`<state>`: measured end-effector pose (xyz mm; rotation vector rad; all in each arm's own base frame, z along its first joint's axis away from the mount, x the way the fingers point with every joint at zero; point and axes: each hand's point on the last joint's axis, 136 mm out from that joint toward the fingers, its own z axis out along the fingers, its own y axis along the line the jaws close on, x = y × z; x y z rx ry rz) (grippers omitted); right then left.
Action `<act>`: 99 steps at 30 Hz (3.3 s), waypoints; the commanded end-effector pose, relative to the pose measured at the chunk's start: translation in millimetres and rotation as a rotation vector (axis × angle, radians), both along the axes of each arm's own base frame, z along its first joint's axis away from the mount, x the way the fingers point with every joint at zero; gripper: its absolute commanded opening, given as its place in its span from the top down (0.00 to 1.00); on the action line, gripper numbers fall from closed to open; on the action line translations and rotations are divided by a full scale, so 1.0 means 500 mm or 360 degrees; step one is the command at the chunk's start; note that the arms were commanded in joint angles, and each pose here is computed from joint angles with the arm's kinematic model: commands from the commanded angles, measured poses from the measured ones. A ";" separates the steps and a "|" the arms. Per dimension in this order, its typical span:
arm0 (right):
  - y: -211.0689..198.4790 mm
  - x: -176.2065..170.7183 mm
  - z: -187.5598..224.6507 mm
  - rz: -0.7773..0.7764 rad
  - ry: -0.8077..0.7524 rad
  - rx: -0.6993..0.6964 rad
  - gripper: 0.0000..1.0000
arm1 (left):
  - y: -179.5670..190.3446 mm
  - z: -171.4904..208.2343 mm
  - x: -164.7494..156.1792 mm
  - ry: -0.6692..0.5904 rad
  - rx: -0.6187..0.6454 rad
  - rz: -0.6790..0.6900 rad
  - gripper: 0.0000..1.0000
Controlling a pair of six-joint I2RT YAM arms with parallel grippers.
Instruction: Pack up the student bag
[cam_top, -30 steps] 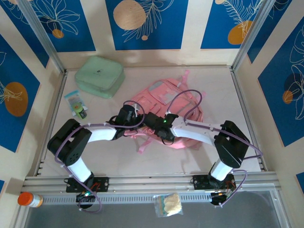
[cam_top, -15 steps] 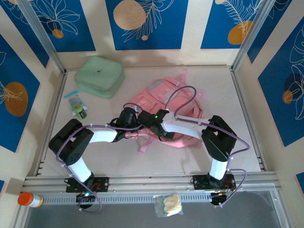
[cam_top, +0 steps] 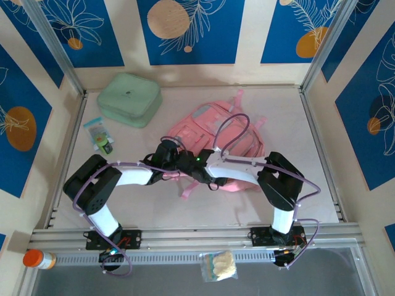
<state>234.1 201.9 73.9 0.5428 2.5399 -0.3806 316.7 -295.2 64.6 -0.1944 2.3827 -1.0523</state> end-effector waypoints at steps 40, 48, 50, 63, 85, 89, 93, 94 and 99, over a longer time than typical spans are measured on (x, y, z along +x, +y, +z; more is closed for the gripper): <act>-0.014 -0.017 -0.027 -0.0347 -0.0054 0.0057 0.16 | 0.076 -0.115 -0.037 0.0259 0.0349 0.0127 0.81; -0.086 -0.061 0.000 -0.0328 -0.0048 -0.0065 0.19 | 0.098 -0.138 -0.038 0.0280 0.0356 0.0203 0.80; -0.093 -0.064 0.005 -0.0296 -0.0034 -0.0079 0.21 | 0.102 -0.139 -0.038 0.0279 0.0351 0.0215 0.80; 0.040 -0.021 0.027 -0.0072 -0.0119 0.0313 0.18 | 0.105 -0.118 -0.036 0.0248 0.0364 0.0212 0.79; -0.040 -0.030 0.084 0.0056 -0.0150 0.0707 0.14 | -0.082 0.063 -0.033 0.0233 0.0055 -0.0156 0.57; -0.055 -0.036 0.075 0.0027 -0.0128 0.0734 0.14 | -0.088 0.046 -0.033 0.0265 0.0111 -0.0131 0.59; -0.063 -0.039 0.066 0.0021 -0.0113 0.0744 0.14 | -0.098 0.036 -0.027 0.0295 0.0140 -0.0117 0.61; -0.065 -0.039 0.067 0.0022 -0.0111 0.0744 0.14 | -0.093 0.029 -0.027 0.0315 0.0161 -0.0090 0.62; -0.070 -0.040 0.069 0.0026 -0.0115 0.0756 0.14 | -0.049 0.016 -0.020 0.0288 0.0216 0.0130 0.59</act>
